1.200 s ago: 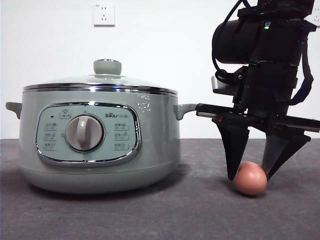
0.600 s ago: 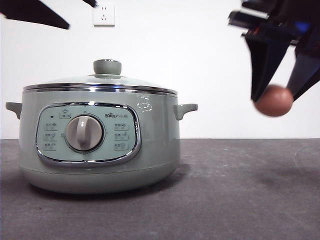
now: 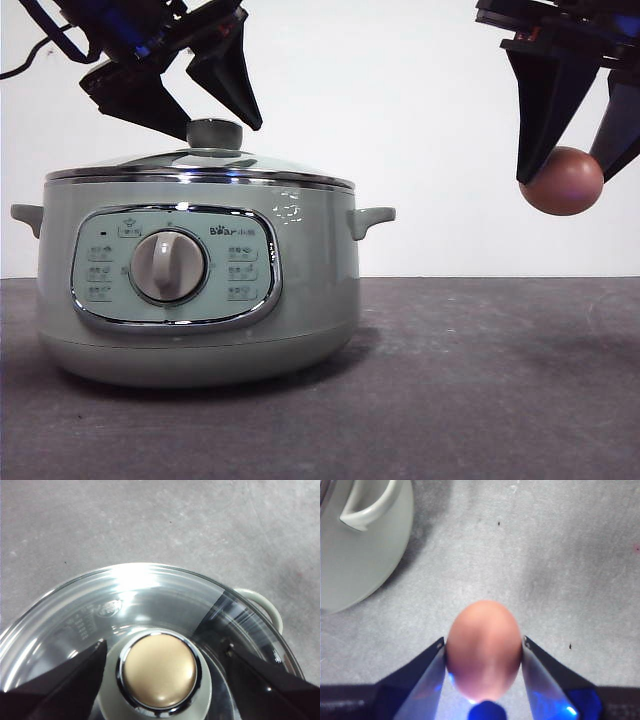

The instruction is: Pick up the egg,open the lid,put the egg in the pot,close the lid

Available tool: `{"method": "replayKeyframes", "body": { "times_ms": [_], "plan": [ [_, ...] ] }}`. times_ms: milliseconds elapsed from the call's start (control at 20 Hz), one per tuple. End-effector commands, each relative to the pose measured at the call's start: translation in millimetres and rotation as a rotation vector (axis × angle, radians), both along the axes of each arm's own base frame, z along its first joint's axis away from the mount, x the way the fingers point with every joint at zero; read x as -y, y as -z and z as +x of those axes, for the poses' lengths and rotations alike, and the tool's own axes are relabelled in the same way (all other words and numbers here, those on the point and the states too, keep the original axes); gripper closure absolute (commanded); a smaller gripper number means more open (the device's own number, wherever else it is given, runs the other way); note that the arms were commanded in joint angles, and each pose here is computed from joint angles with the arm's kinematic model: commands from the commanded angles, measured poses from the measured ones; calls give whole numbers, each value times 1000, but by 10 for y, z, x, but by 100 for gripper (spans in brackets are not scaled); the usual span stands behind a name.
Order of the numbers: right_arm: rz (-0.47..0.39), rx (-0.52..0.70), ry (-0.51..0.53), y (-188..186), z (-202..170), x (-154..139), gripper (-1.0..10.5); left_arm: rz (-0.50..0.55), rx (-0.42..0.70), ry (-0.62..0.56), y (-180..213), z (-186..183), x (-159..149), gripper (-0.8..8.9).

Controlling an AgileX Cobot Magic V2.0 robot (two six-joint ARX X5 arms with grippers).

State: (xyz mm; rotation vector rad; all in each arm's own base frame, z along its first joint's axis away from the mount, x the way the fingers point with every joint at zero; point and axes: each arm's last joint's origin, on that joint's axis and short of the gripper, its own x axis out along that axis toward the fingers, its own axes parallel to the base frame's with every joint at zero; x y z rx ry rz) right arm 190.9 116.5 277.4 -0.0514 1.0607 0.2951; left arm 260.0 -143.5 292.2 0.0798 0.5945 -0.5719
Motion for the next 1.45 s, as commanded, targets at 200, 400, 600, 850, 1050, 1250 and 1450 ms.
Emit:
{"method": "replayKeyframes", "body": {
  "times_ms": [200,400,600,850,1050,1250,1450],
  "plan": [
    [-2,11,-2,0,7,-3,959,31,-32,9,112,49,37,474],
    [-1,10,-2,1,6,-3,959,49,-15,26,112,53,40,771],
    [9,23,-3,-7,17,-11,959,39,8,22,83,56,40,822],
    [122,103,-44,-136,84,-83,959,13,114,-24,-200,-106,-61,822],
    [293,210,-165,-359,152,-192,959,-57,289,-81,-663,-489,-289,822],
    [380,318,-271,-627,205,-411,959,-102,452,-198,-1037,-1030,-622,822],
    [350,337,-390,-790,390,-789,959,-140,555,-291,-1207,-1543,-929,822]
  ]
}}
